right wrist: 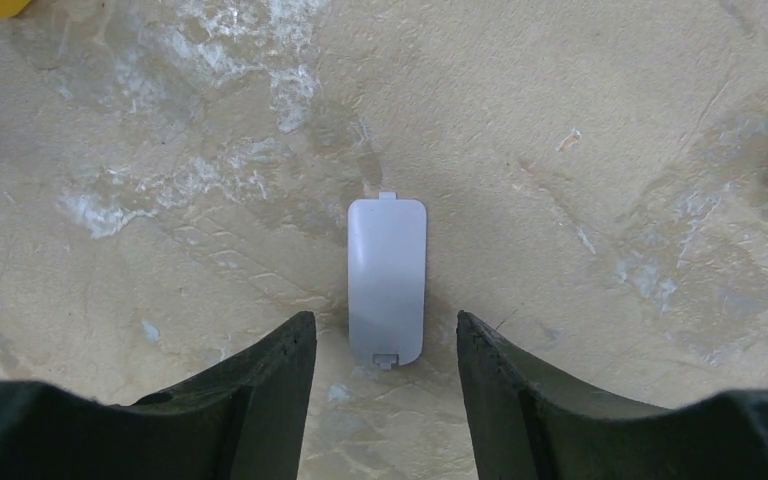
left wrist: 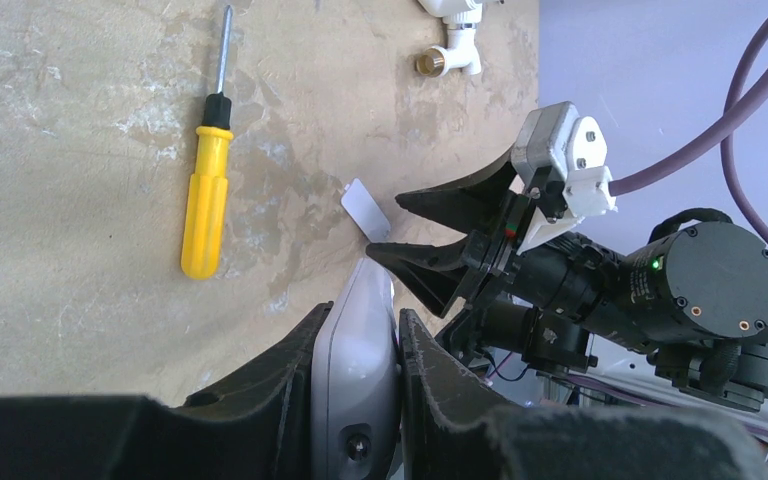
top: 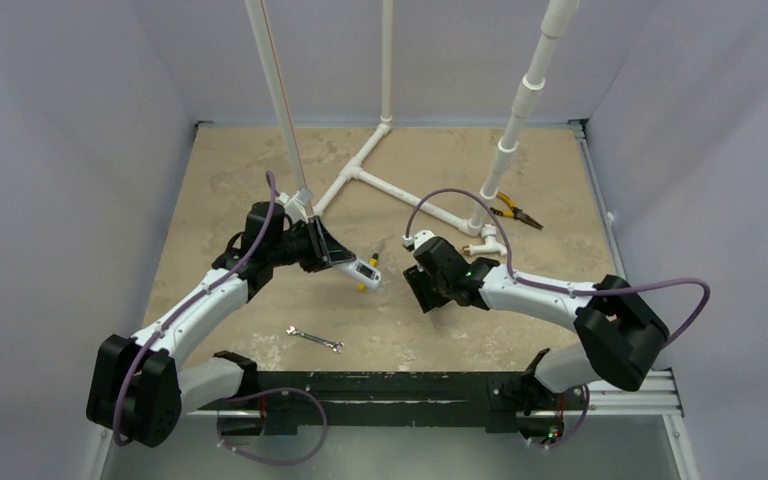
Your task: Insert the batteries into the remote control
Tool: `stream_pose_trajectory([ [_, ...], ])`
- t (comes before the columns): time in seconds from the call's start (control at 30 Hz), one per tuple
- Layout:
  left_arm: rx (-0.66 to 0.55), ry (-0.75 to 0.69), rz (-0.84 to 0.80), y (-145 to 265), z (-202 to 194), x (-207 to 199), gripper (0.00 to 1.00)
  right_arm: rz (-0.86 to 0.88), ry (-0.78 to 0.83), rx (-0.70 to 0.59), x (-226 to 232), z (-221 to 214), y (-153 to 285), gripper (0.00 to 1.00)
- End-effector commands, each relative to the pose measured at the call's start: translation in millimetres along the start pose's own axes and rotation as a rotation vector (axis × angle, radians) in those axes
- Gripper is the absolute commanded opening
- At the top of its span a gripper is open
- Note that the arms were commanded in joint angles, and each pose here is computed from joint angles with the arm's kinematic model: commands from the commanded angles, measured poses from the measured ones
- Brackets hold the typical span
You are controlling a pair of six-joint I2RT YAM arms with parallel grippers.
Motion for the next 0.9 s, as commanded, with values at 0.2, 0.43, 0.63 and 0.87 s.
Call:
stream_pose_trajectory([
  [0.2, -0.017, -0.031, -0.043, 2, 4, -7, 0.00, 0.020, 0.014, 0.008, 7, 7, -6, 0.43],
  [0.43, -0.011, -0.028, -0.043, 1, 4, -6, 0.00, 0.012, 0.006, 0.040, 7, 4, -10, 0.41],
  [0.63, -0.012, -0.031, -0.045, 1, 4, -6, 0.00, 0.018, 0.000, 0.053, 8, 2, -10, 0.38],
  [0.87, -0.009, -0.030, -0.046, 0, 4, -6, 0.00, -0.017, -0.015, 0.059, 4, 1, -8, 0.38],
])
Point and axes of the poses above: each gripper's point midway between its finger pads, its own y axis back along the fingers, its own x axis along the line the jaws close on, z = x × y, the point moved 6 cm from there along y, back along the fingers, and after that the axes turned 6 degrees about -y, right-handed, at the moved point
